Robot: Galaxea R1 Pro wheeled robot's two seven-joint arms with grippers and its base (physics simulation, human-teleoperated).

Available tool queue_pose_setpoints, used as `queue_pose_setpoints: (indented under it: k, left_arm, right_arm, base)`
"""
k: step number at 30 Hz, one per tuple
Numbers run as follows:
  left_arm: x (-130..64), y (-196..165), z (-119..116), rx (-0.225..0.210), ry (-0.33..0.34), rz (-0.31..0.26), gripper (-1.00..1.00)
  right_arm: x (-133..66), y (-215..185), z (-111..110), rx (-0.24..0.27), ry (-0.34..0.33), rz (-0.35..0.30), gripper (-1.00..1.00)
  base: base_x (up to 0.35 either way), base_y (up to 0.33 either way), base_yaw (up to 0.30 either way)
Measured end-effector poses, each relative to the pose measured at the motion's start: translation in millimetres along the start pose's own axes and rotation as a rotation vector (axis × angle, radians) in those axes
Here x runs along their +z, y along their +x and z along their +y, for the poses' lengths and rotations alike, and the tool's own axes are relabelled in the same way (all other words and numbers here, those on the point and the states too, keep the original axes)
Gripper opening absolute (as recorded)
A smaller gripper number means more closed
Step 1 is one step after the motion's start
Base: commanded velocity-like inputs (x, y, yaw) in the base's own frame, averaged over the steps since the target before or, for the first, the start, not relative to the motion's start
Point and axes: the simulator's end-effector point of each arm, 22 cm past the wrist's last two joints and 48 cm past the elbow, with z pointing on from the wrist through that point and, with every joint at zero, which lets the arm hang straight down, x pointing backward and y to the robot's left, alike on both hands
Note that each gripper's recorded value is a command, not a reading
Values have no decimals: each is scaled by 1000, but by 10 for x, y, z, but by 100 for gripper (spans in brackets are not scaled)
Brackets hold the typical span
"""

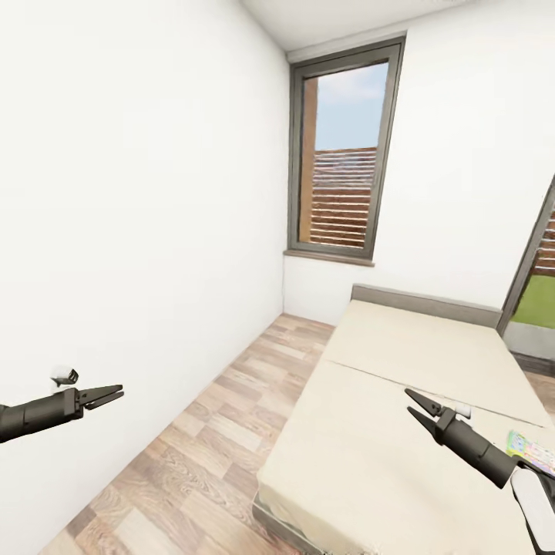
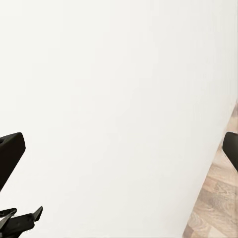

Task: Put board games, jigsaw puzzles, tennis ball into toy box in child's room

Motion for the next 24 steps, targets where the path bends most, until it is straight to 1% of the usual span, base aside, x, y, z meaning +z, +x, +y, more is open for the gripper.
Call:
queue_pose_setpoints:
  k: [14,24]
  left_arm:
    - [22,26,27,-6,-1,5,100]
    - [97,76,38,-16,9,12,100]
  right_arm:
    - [-1,30,-66,13,10,4,100]
    - [3,44,-93,17,14,6,100]
  base:
    - [0,0,-281]
    - [0,0,-279]
